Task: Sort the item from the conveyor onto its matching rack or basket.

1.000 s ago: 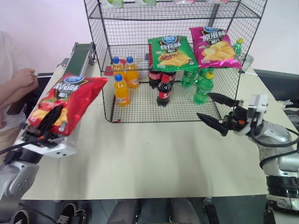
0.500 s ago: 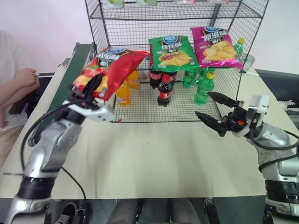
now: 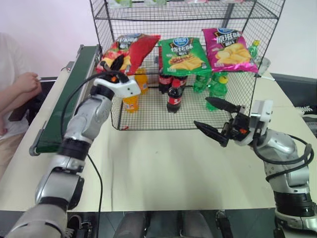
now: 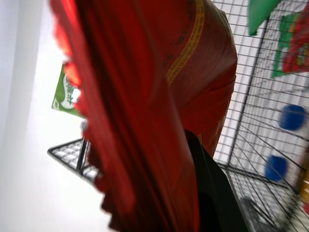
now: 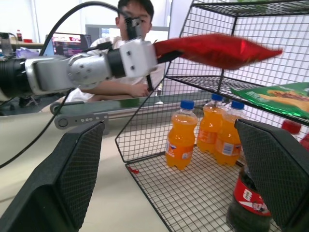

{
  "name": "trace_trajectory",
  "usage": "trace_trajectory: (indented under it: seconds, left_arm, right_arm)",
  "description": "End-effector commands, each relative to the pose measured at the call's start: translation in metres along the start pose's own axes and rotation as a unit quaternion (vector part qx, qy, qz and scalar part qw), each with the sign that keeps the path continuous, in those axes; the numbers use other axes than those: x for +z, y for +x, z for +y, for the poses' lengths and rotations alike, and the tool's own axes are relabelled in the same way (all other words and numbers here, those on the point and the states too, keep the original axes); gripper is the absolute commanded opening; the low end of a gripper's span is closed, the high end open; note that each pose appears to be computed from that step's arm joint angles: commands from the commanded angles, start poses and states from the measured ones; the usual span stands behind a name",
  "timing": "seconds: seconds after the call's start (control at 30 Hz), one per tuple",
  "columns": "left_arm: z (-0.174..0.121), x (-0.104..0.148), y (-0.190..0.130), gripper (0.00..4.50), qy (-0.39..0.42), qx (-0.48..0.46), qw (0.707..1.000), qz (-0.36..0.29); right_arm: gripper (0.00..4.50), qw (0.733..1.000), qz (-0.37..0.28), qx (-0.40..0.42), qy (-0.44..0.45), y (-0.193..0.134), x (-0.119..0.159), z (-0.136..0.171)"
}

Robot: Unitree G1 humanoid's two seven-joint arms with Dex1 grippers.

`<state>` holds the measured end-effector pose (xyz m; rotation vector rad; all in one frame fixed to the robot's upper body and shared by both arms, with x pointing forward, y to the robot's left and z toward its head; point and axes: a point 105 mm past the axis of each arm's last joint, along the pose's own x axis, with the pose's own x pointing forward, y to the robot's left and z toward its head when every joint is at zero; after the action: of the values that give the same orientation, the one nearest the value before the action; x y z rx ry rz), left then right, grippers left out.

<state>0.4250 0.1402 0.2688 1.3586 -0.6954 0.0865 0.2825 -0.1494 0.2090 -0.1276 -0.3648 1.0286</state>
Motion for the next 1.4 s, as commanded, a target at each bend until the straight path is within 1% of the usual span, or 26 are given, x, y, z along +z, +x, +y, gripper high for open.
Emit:
trace_trajectory:
  seconds: [0.03, 0.2, 0.37, 0.43, 0.6, 0.7, 0.73, 0.83, 0.9, 0.93, 1.07, 1.17, 1.27, 1.33, 1.4]
  left_arm:
    - [0.013, 0.001, 0.017, 0.02, 0.007, 0.034, 0.999, 0.001]
    - [0.0, -0.006, 0.027, 0.02, -0.022, 0.035, 0.998, 0.045]
    - [-0.019, -0.012, 0.023, 0.02, -0.063, 0.027, 0.994, 0.084]
    - [-0.025, -0.014, 0.023, 0.02, -0.059, 0.02, 0.993, 0.095]
    - [-0.023, -0.006, 0.033, 0.02, -0.062, 0.035, 0.993, 0.092]
    - [-0.026, -0.004, 0.035, 0.02, -0.102, 0.032, 0.989, 0.098]
    - [-0.029, -0.004, 0.035, 0.02, -0.128, 0.025, 0.986, 0.1]
    - [-0.027, -0.001, 0.035, 0.76, -0.128, 0.035, 0.987, 0.093]
    - [-0.023, 0.0, 0.035, 1.65, -0.117, 0.046, 0.988, 0.088]
    - [-0.021, 0.0, 0.034, 2.19, -0.111, 0.053, 0.989, 0.083]
    - [-0.019, 0.005, 0.032, 4.1, -0.138, 0.05, 0.987, 0.062]
    - [-0.02, 0.013, 0.027, 4.1, -0.136, 0.035, 0.989, 0.041]
    - [-0.017, 0.017, 0.018, 4.1, -0.155, 0.037, 0.987, 0.035]
    - [-0.015, 0.016, 0.013, 4.1, -0.138, 0.029, 0.99, 0.033]
    - [-0.012, 0.008, 0.007, 4.1, -0.141, 0.028, 0.989, 0.047]
  right_arm:
    - [4.5, 1.0, -0.016, 0.003, -0.02, 0.004, 0.01, 0.001]
    - [4.5, 1.0, -0.014, 0.003, -0.019, 0.005, 0.01, 0.002]
    - [4.5, 1.0, -0.005, 0.001, -0.021, 0.002, 0.01, 0.0]
    - [4.5, 1.0, -0.003, 0.001, -0.02, 0.002, 0.01, 0.001]
    - [4.5, 1.0, -0.001, 0.003, -0.018, 0.002, 0.009, 0.002]
    - [4.5, 1.0, 0.0, 0.002, -0.019, 0.003, 0.01, 0.001]
    - [4.5, 1.0, 0.001, 0.002, -0.021, 0.003, 0.01, 0.001]
    - [4.5, 1.0, 0.003, 0.002, -0.023, 0.003, 0.01, 0.0]
    - [4.5, 1.0, 0.004, 0.002, -0.022, 0.003, 0.009, 0.0]
    - [4.5, 1.0, 0.004, 0.001, -0.022, 0.003, 0.009, 0.0]
    - [4.5, 1.0, 0.007, 0.002, -0.019, 0.003, 0.007, 0.0]
    - [4.5, 1.0, 0.008, 0.003, -0.017, 0.002, 0.006, -0.001]
    - [4.5, 1.0, 0.009, 0.004, -0.015, 0.001, 0.006, -0.001]
    - [4.5, 1.0, 0.011, 0.003, -0.016, 0.001, 0.005, -0.001]
    - [4.5, 1.0, 0.01, 0.004, -0.012, 0.0, 0.004, -0.001]
